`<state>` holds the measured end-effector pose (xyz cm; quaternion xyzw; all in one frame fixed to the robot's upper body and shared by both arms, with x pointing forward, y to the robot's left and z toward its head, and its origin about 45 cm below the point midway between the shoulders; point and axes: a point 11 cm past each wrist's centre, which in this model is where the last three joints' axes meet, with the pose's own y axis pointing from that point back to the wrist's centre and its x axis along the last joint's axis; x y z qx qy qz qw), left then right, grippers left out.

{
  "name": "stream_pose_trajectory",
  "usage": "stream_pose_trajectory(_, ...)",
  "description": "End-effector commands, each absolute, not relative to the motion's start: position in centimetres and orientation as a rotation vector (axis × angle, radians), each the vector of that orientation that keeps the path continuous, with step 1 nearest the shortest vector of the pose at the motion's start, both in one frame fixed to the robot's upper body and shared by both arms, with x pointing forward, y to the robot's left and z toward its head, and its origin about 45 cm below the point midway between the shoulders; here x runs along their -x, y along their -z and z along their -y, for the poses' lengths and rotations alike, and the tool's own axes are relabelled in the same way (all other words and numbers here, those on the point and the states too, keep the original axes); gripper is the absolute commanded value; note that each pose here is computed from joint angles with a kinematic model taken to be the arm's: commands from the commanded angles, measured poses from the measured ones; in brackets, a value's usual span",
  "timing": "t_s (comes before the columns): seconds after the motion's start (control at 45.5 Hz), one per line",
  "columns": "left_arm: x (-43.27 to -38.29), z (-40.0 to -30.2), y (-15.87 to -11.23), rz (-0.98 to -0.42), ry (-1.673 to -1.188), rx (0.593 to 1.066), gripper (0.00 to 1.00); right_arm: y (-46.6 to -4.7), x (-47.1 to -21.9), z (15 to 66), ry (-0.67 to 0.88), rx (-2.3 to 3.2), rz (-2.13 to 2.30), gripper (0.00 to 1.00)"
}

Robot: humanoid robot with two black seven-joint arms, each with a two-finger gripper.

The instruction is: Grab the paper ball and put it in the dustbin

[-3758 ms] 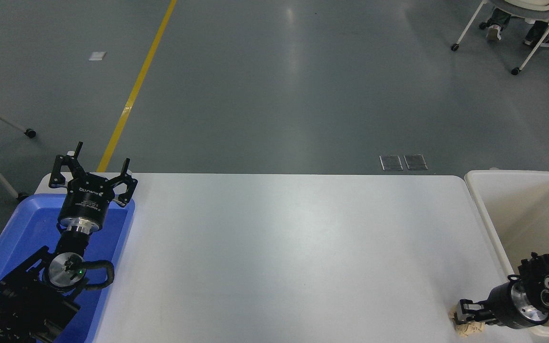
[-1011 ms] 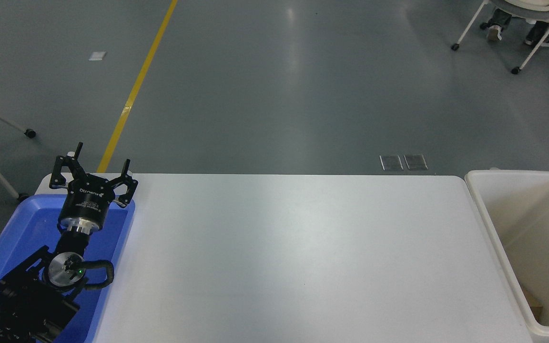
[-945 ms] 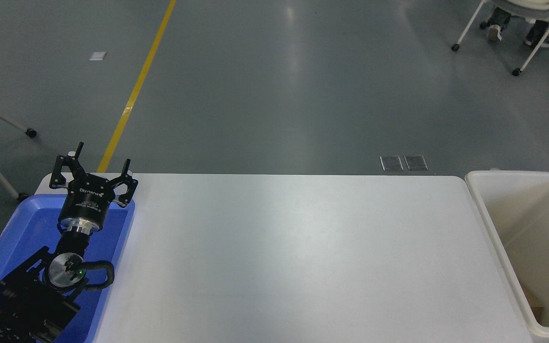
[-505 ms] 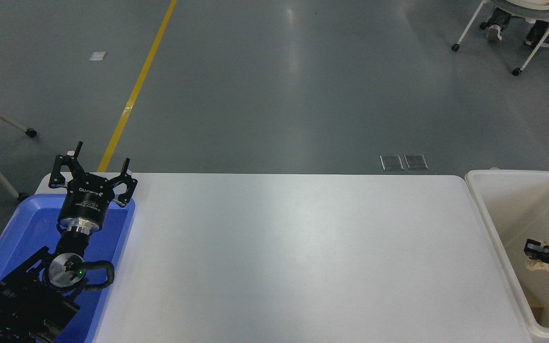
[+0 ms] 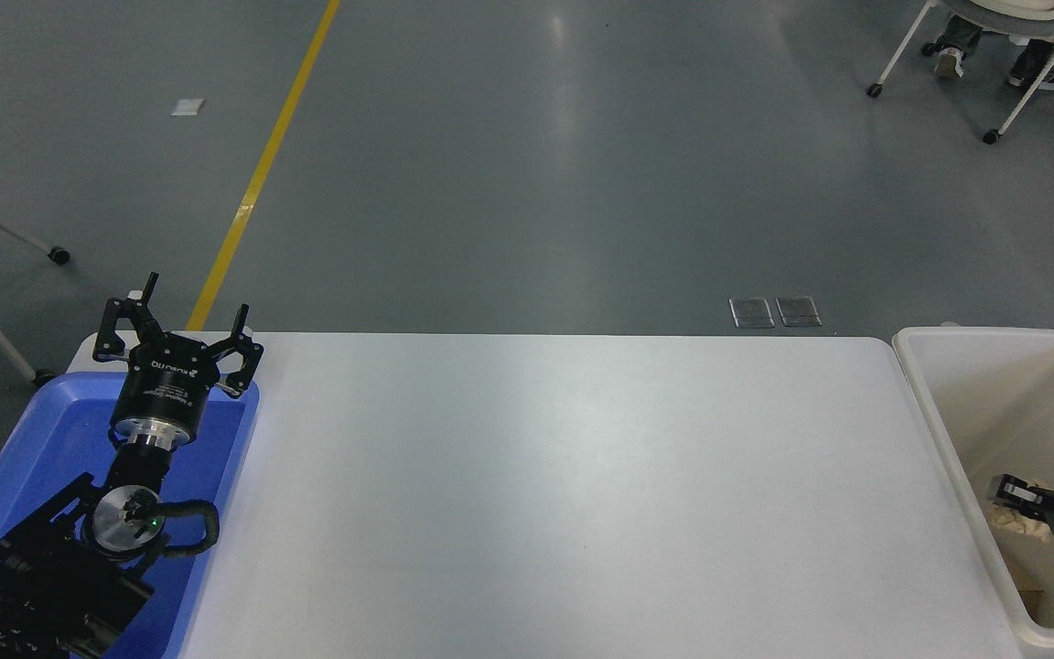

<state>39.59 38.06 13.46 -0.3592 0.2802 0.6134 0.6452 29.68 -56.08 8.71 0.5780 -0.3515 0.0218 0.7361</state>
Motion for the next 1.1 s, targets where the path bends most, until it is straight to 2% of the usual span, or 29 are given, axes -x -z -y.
stream_pose_trajectory(0.0, -39.61, -37.99, -13.47, -0.637, -1.393, 0.815, 1.00, -14.5, -31.5, 57.8, -0.145, -1.235, 0.667, 1.00)
stream_pose_trajectory(0.22, -39.63, -37.93, -13.50, -0.638, -1.389, 0.815, 1.00, -24.0, -34.4, 55.7, -0.229, -1.194, 0.422, 1.00)
stream_pose_trajectory(0.33, -39.63, -37.93, -13.50, -0.638, -1.389, 0.815, 1.00, -27.4, -35.7, 51.3, -0.227, -1.277, 0.344, 1.00)
stream_pose_trajectory(0.418, -39.63, -37.93, -13.50, -0.638, -1.389, 0.815, 1.00, -30.6, -36.6, 45.6, -0.204, -1.373, 0.218, 1.00)
stream_pose_trajectory(0.549, -39.56, -37.98, -13.41, -0.639, -1.392, 0.813, 1.00, -33.5, -35.9, 38.6, -0.191, -1.492, 0.064, 1.00)
stream_pose_trajectory(0.813, -39.51, -38.01, -13.34, -0.640, -1.394, 0.812, 1.00, -39.0, -34.7, 25.2, -0.256, -1.743, 0.030, 1.00)
stream_pose_trajectory(1.077, -39.51, -38.04, -13.34, -0.640, -1.397, 0.814, 1.00, -39.8, -34.6, 19.5, -0.287, -1.772, -0.021, 1.00)
